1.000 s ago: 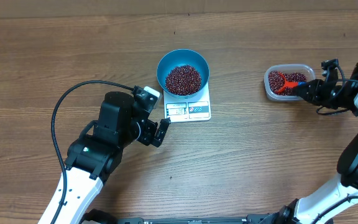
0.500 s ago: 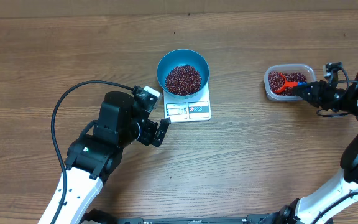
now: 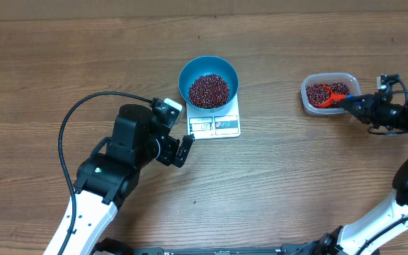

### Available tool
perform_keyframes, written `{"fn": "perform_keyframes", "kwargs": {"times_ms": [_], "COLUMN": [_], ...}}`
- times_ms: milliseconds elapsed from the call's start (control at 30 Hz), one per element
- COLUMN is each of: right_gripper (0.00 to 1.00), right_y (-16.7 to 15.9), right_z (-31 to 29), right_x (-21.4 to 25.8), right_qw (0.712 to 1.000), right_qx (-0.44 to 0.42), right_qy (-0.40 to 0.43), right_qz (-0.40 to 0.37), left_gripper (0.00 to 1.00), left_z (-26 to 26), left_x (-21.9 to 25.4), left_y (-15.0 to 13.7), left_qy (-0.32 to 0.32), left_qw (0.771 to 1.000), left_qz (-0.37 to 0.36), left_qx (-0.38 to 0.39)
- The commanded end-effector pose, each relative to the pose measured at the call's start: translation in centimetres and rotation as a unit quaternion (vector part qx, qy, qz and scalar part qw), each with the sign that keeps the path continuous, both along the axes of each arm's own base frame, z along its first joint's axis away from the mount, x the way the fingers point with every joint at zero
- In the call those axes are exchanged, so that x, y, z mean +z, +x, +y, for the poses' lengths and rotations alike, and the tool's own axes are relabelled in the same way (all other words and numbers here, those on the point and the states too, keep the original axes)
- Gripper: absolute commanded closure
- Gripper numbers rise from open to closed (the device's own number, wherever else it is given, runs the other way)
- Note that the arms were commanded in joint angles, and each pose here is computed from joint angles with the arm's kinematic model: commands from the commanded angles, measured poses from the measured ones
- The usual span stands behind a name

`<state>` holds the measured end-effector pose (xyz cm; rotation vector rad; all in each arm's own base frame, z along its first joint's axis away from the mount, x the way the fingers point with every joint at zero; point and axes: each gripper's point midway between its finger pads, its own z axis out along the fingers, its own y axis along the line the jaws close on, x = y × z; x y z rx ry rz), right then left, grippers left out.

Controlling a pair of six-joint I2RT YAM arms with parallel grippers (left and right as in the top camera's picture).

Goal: Scoop item into bowl and weigh 150g on scale
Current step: 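Drag the scoop through the beans to fill it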

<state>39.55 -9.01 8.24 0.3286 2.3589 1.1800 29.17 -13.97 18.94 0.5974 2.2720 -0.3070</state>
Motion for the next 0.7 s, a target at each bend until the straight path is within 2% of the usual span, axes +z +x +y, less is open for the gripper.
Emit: {"fn": "perform_keyframes", "kwargs": {"times_ms": [0, 667], "right_gripper": [0.96, 0.96], "right_y": [0.9, 0.5], "right_z": [-0.1, -1.9], "right_x": [2.1, 5.2], "right_qw": [0.998, 0.989], "right_qx": [0.01, -0.018], "right_qy": [0.021, 0.094], "right_qz": [-0.05, -0.11], "left_gripper": [0.01, 0.0], "left_z": [-0.1, -0.1], "left_x": [0.5, 0.5], "left_y": [-0.2, -0.2], "left_qy": [-0.002, -0.002], "left_qw": [1.0, 1.0], "left_qz": [-0.01, -0.01], "left_qx": [-0.01, -0.01]}}
